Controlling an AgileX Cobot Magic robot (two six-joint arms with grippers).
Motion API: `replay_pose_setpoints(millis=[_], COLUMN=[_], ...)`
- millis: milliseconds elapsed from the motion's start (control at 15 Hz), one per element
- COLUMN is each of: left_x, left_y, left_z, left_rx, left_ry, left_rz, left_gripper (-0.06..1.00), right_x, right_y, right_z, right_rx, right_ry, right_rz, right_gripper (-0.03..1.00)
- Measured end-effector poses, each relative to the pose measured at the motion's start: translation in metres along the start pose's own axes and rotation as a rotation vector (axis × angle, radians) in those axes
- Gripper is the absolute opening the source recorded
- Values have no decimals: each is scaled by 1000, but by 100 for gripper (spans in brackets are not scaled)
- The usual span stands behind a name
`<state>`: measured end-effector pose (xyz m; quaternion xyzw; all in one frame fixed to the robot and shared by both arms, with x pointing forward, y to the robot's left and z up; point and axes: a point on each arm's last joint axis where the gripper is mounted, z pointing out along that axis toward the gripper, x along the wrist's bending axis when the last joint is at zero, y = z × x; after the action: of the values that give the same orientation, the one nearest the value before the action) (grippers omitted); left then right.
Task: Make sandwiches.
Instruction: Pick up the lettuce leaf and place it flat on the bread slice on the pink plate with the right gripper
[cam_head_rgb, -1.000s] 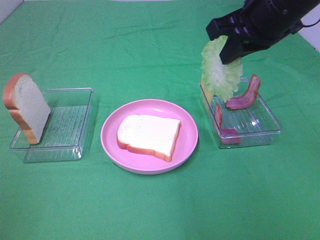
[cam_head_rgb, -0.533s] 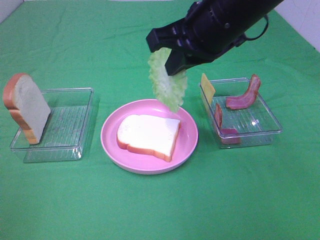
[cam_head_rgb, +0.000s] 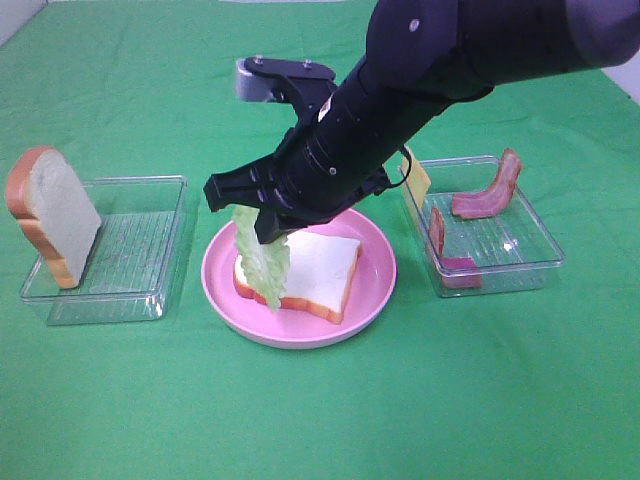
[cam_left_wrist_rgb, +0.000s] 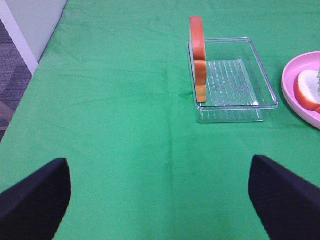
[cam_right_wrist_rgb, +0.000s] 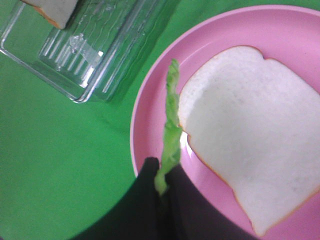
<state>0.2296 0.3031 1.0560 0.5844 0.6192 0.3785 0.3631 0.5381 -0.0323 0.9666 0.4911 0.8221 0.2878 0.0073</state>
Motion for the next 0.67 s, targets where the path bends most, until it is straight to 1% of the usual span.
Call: replay_pose_setpoints(millis=[200, 467, 667], left_x=[0, 0, 0], left_y=[0, 0, 0], left_z=[0, 0, 0], left_rx=[0, 0, 0], left_ry=[0, 0, 0], left_rz=[0, 0, 0], left_gripper=[89, 89, 89], right_x=[-4, -12, -19], right_y=[-2, -4, -8], right_z=[14, 26, 36], right_rx=[3, -4, 21], right_ry=[-13, -68, -114], right_rz=[-12, -115, -206], right_gripper=[2, 2, 2])
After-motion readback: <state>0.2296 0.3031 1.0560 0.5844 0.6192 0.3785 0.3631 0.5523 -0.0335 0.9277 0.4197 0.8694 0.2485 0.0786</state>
